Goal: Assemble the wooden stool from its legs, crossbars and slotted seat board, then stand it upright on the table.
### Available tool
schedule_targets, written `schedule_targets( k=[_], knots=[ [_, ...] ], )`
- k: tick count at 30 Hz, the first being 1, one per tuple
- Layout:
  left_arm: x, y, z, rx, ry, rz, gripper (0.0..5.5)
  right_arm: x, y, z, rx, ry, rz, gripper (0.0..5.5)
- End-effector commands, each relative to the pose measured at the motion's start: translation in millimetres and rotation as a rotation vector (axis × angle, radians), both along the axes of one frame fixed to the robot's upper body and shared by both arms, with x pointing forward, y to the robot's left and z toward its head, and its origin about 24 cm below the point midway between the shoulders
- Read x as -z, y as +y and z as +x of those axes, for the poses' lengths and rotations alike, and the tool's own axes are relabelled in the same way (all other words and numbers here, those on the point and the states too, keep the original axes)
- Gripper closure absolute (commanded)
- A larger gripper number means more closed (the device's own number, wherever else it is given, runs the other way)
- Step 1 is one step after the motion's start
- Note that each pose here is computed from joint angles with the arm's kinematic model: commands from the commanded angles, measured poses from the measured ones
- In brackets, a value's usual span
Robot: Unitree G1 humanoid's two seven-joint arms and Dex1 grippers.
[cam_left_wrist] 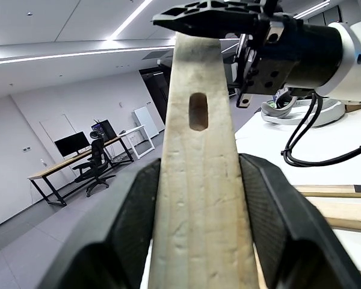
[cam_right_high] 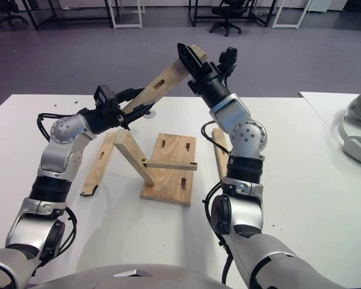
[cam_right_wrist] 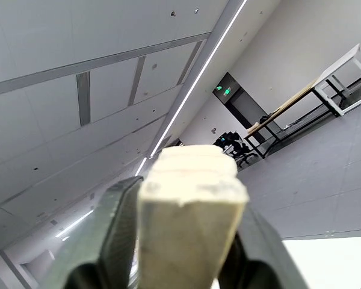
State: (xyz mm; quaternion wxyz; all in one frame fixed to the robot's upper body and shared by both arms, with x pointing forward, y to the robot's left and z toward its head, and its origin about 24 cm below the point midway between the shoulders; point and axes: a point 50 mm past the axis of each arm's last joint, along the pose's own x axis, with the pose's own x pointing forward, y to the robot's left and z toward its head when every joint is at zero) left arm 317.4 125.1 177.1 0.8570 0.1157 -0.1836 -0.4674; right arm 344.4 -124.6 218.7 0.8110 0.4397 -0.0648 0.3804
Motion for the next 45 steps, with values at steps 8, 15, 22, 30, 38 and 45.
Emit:
schedule_targets(
  k=[8, 15, 22, 30, 38, 45],
  knots=[
    [11.5, 5.3, -1.2, -0.038, -0.004, 0.106, 2.52, 30.6, -27.7, -13.9, 0.096, 0.077, -0.044, 4.5],
    [110.2, 57.2, -66.8, -0.376, 0.402, 0.296, 1.15, 101.8, -94.4, -140.3, 0.42, 0.419, -0.06, 4.5],
    [139.8, 48.8, -87.6, -0.4, 0.529, 0.523, 1.15, 108.0, -100.1, -170.0, 0.589, 0.578, -0.149, 4.5],
    [129.0, 27.4, -88.0, -0.344, 0.593, 0.421, 1.15, 96.9, -99.0, -165.3, 0.711, 0.511, -0.303, 4.5],
    [105.4, 2.4, -94.4, -0.227, 0.644, 0.325, 1.15, 57.6, -66.2, -145.9, 0.721, 0.263, -0.763, 4.48],
    [89.9, -15.3, -98.6, -0.157, 0.673, 0.224, 1.15, 84.1, -57.6, -149.0, 0.677, 0.35, -0.837, 4.48]
  ],
)
